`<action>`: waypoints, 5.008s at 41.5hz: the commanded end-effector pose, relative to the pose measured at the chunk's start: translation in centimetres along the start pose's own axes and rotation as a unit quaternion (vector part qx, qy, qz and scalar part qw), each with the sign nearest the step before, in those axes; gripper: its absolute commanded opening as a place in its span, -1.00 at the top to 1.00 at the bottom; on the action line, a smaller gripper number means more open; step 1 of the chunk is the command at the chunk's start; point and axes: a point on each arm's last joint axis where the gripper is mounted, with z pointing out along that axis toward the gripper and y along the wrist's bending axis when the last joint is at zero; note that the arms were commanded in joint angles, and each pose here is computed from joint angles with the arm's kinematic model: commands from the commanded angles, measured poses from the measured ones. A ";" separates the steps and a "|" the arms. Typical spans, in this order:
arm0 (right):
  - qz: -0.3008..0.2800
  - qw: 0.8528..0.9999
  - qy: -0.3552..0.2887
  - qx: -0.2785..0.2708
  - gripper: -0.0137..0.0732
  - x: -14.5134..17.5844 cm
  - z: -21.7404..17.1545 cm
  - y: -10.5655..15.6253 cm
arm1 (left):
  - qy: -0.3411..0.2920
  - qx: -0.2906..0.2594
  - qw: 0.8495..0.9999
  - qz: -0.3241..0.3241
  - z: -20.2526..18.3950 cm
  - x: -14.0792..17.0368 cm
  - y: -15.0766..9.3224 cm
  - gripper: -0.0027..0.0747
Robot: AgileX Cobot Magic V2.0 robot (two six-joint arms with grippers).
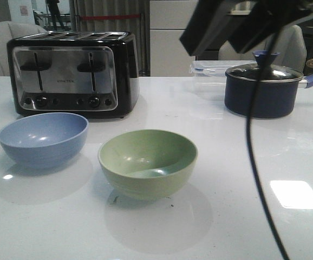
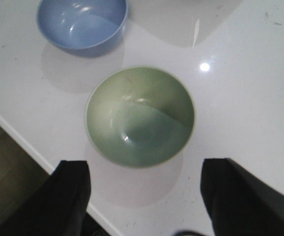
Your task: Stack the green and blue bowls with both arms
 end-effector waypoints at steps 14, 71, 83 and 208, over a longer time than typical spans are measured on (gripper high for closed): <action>-0.014 0.999 -0.032 -0.001 -0.64 7.0 -3.8 0.3 | 0.019 0.018 1.000 0.013 2.9 -1.5 -0.4 -0.38; -0.014 1.000 -0.025 -0.001 -0.64 7.2 -3.7 0.3 | 0.233 0.050 0.970 -0.054 26.5 -3.5 -1.0 0.65; -0.014 1.000 -0.025 -0.001 -0.64 7.2 -3.7 0.3 | 0.224 0.077 0.971 -0.032 23.6 -7.6 -2.0 0.69; -0.014 1.000 -0.025 -0.001 -0.64 7.2 -3.7 0.3 | 0.069 0.231 0.960 0.141 6.2 -13.7 -12.2 0.06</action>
